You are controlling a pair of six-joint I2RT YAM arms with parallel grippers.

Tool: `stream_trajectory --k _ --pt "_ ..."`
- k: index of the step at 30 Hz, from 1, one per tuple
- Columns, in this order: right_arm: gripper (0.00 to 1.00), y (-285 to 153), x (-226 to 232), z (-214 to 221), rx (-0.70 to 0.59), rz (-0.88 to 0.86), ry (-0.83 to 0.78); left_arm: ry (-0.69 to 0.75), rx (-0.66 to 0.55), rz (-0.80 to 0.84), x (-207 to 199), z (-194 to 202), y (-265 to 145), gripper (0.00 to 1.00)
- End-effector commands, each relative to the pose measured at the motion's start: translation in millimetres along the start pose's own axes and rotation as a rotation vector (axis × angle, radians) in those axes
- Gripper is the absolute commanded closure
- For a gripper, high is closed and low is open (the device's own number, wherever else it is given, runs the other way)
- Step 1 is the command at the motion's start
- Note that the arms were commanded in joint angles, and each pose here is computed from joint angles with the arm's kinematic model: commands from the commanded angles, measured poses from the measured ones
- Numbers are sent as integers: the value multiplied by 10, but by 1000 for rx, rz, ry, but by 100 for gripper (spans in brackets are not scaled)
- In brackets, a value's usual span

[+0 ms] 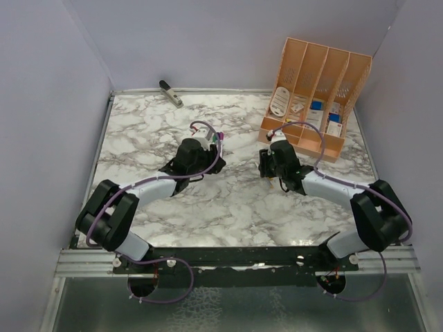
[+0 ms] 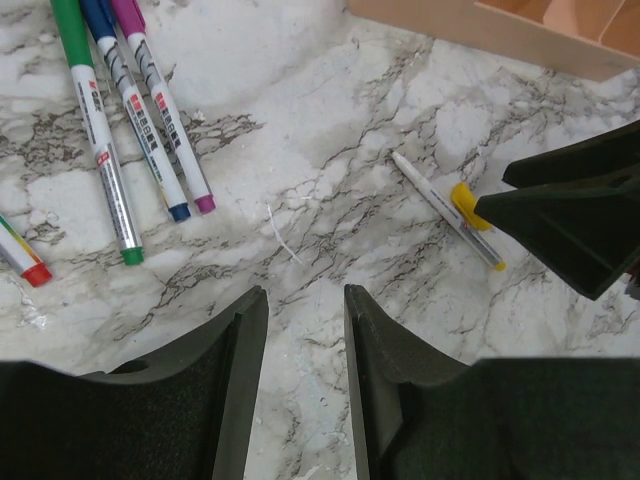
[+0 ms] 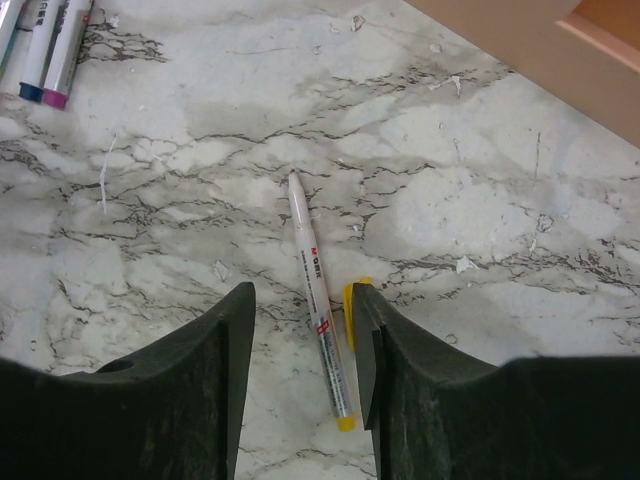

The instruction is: Insert the pens into the pen caps

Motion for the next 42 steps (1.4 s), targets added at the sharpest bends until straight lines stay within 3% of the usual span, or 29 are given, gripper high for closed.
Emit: stream_trajectory --k 1,28,32,37,42 --pt "59 41 44 -17 33 -25 -45 22 -95 16 -74 -162 -86 60" --pt "66 294 32 229 189 -15 -78 -3 -72 17 -56 -45 -42 60" --pt "72 308 33 288 214 -27 -72 -3 -70 13 -49 -35 -41 60" --pt "98 344 40 365 265 -38 -61 -1 -70 12 -50 -33 -43 60" --pt "99 333 91 320 244 -57 -13 19 -53 48 -60 3 -23 56"
Point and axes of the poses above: each gripper's point midway between its finger pads, its own y axis out along the fingers, its own x axis along the line the jaws close on, z = x × y, the point moved 9 cm from there along -y, back along the fingers, and after that the axes turned 9 degrees about y, right-handed, at the moved point
